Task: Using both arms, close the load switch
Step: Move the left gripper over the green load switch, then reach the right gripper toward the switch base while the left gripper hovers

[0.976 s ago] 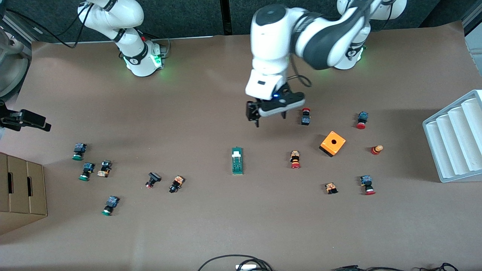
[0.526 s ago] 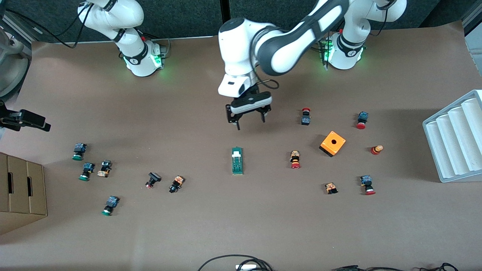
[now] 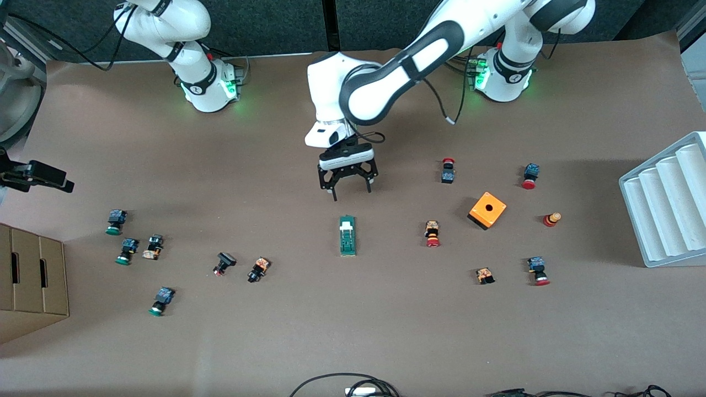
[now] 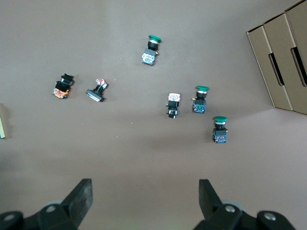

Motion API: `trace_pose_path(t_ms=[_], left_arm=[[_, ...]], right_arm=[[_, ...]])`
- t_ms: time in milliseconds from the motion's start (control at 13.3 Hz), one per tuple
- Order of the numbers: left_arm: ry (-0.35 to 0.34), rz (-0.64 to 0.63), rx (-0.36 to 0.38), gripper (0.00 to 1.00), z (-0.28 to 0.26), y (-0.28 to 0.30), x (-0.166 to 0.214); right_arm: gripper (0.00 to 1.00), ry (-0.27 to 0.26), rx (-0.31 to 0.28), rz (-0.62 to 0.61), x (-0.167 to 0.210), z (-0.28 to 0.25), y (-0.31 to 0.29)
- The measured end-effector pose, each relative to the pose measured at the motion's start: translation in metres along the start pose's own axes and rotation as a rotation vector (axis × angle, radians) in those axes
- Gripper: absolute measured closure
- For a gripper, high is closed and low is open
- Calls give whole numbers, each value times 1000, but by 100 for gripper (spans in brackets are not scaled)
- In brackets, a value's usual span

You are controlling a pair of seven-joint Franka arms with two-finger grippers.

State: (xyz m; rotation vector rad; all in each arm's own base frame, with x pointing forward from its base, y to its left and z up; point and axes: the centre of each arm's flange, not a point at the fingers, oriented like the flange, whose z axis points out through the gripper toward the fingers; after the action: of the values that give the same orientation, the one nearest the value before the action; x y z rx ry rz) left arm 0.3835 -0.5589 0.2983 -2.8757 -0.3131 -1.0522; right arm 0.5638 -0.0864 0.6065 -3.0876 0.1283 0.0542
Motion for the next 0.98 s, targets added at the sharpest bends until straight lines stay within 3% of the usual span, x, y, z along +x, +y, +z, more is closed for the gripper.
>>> trace_pose_path(t_ms=[451,751,976], left_arm=[[212,40,-122,3,65,-11,-78],[282,71,-182,4,100,-18,-101],[321,106,-172,7,115,-18,-117]], right_arm=[[0,-1,0,5,0,1,3],[0,-3,0,14,0,1,8],[0,-14,-1,14,3,8,7]])
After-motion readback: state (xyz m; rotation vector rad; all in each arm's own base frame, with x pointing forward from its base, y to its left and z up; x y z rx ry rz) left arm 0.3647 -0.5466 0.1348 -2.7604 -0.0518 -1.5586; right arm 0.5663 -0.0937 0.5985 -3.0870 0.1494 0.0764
